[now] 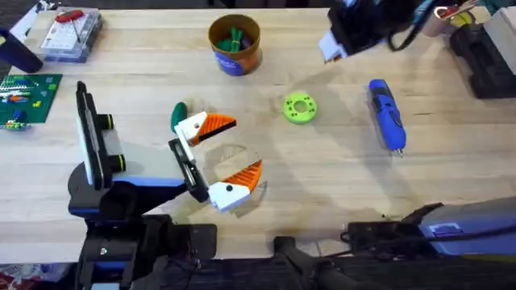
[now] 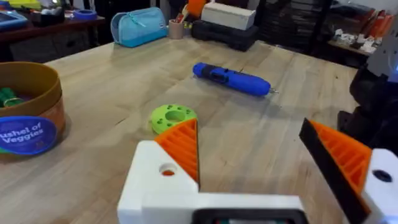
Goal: Pick up the gripper from the table and insert it into the empty holder that is missing its gripper. Then pick up a screw, insert it into the mounting hole, and use the screwdriver to tighten it. Finally, clean up the table by picking up the vegetable and placing it into the bucket.
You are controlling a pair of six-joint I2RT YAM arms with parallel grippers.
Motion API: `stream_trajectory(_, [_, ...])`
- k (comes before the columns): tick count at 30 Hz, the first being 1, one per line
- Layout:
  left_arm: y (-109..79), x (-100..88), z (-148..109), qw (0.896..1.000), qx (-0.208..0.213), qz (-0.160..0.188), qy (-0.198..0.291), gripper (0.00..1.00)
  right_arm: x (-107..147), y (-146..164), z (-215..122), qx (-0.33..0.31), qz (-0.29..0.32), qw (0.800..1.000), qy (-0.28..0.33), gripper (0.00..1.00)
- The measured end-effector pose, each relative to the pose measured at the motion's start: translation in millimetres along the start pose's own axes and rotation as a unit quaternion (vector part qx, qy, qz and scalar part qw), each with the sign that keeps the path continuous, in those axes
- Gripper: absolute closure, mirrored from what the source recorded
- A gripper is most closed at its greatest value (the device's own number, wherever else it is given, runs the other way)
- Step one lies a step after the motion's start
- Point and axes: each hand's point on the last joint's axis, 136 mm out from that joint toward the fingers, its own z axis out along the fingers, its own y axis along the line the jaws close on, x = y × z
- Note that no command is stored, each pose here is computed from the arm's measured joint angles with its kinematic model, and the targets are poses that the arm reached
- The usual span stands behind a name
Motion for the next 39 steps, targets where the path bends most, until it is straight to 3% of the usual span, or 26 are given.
stream_trajectory(5, [0.0, 0.0, 0.0, 1.000, 0.000, 0.000, 0.000, 0.014, -6.0, 19.9, -45.6, -0.012, -0.041, 0.999, -0.024, 0.998])
stream_trajectory(11, [0.0, 0.0, 0.0, 1.000, 0.000, 0.000, 0.000, 0.014, -12.3, 50.3, -75.8, -0.029, -0.094, 0.994, -0.041, 0.998])
stream_trajectory(21, [0.0, 0.0, 0.0, 1.000, 0.000, 0.000, 0.000, 0.014, -25.1, 123.0, -64.3, -0.060, -0.207, 0.976, -0.032, 0.998])
stream_trajectory(25, [0.0, 0.0, 0.0, 1.000, 0.000, 0.000, 0.000, 0.014, -18.0, 151.1, -62.1, -0.072, -0.259, 0.963, -0.032, 0.998])
stream_trajectory(26, [0.0, 0.0, 0.0, 1.000, 0.000, 0.000, 0.000, 0.014, -14.8, 171.6, -63.4, -0.082, -0.292, 0.952, -0.042, 0.998])
stream_trajectory(39, [0.0, 0.0, 0.0, 1.000, 0.000, 0.000, 0.000, 0.014, -20.8, 208.1, -61.2, -0.123, -0.332, 0.933, -0.069, 0.998])
